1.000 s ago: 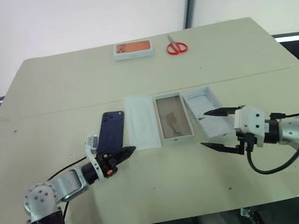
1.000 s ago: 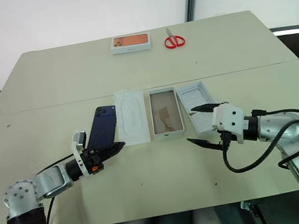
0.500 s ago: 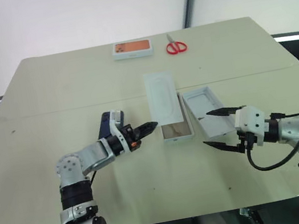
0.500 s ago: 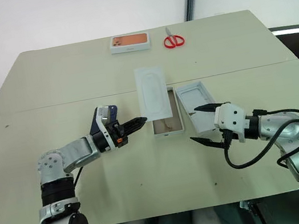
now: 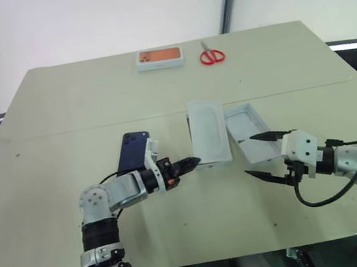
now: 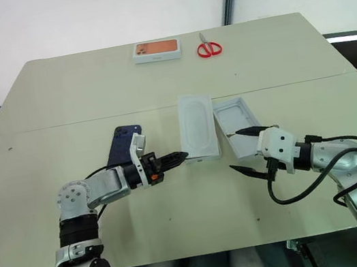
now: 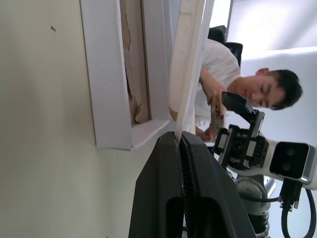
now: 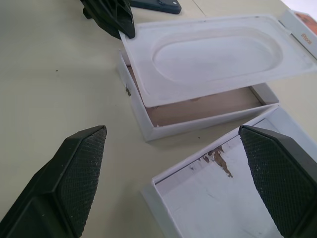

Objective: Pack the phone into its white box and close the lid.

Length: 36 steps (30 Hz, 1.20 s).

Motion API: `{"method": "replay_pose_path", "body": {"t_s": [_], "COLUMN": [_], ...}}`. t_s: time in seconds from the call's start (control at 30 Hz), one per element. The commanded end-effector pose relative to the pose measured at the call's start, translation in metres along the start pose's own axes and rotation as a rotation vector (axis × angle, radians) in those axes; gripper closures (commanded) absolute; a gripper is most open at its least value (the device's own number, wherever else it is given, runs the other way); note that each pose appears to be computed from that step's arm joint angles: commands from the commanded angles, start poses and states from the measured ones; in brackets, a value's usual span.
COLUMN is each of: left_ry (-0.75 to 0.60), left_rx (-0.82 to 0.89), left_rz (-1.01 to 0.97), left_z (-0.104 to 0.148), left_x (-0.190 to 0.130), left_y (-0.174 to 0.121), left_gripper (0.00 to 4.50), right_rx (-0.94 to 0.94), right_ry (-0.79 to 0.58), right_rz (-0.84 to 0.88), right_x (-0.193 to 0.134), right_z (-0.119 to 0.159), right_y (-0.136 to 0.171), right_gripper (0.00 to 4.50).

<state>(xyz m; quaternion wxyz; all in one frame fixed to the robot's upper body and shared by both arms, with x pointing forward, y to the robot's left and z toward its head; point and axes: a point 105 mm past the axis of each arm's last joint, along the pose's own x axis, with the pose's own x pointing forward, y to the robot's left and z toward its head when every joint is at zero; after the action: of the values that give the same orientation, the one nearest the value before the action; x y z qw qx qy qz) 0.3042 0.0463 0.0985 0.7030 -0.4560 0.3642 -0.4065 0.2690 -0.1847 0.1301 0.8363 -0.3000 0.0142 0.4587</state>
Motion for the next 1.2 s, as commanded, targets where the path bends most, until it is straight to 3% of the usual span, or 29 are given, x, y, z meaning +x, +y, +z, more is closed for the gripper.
{"method": "replay_pose_path", "body": {"t_s": [0.03,0.23,0.33,0.53,0.67,0.83,1.03,1.1,1.2], "left_ry": [-0.020,-0.023,-0.031,-0.051,-0.058,-0.067,-0.192,-0.230,-0.272], "left_rx": [0.039,0.024,0.033,0.058,0.089,0.262,0.766,0.794,1.015], "left_rz": [-0.011,-0.042,-0.040,-0.054,-0.086,-0.074,0.000,0.007,0.044], "left_z": [0.004,0.001,0.002,0.006,0.010,0.010,0.037,0.048,0.064], "left_x": [0.004,0.005,0.004,0.002,-0.002,-0.012,-0.041,-0.051,-0.075], "left_y": [-0.007,-0.009,-0.009,-0.016,-0.027,-0.038,-0.045,-0.040,-0.036], "left_gripper": [4.46,4.46,3.59,0.74,0.74,0.74,0.74,0.74,0.71], "right_rx": [-0.048,-0.052,-0.052,-0.048,-0.045,-0.037,0.084,0.116,0.056], "right_ry": [-0.034,-0.035,-0.037,-0.034,-0.041,-0.048,-0.101,-0.115,-0.034], "right_rz": [-0.022,-0.030,-0.033,-0.039,-0.048,-0.067,-0.082,-0.091,-0.098], "right_x": [-0.001,-0.001,-0.001,-0.001,-0.001,0.002,0.019,0.026,0.051], "right_z": [0.013,0.014,0.014,0.013,0.014,0.016,0.035,0.038,0.029], "right_y": [-0.006,-0.008,-0.008,-0.009,-0.012,-0.019,-0.031,-0.035,-0.042], "right_gripper": [0.00,0.00,0.00,0.00,0.00,0.00,0.00,0.00,0.82]}}
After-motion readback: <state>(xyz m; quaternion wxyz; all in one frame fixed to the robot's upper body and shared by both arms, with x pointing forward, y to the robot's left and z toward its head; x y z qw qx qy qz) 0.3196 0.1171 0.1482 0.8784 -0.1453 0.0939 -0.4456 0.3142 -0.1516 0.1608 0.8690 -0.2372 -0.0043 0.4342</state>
